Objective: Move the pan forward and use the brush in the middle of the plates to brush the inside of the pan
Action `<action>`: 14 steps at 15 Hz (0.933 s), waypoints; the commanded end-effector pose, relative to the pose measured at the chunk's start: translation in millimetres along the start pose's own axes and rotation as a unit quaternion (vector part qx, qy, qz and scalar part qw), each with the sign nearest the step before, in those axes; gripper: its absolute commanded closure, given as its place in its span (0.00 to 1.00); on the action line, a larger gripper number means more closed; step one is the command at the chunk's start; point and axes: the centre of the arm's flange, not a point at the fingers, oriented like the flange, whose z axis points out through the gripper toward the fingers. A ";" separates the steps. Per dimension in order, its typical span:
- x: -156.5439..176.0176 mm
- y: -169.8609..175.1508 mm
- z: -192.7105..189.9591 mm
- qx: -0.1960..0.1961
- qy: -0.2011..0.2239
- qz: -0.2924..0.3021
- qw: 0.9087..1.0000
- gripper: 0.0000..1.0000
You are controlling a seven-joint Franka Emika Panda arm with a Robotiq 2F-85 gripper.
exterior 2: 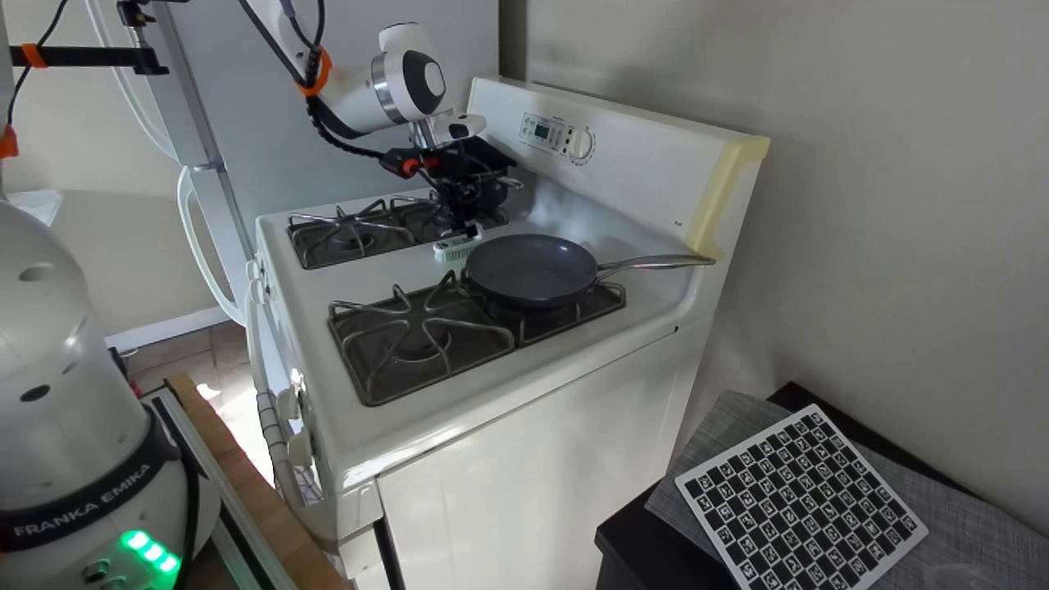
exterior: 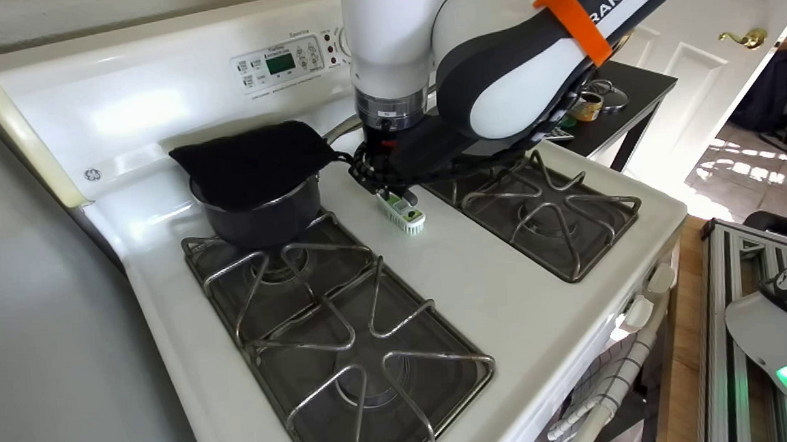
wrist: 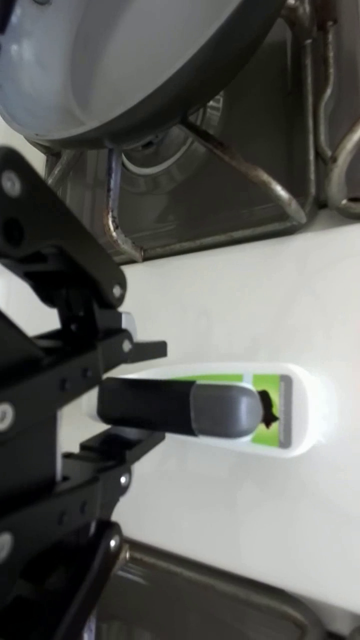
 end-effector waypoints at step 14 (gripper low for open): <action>-16.6 35.3 -140.7 -0.007 0.019 -0.004 1.000 0.00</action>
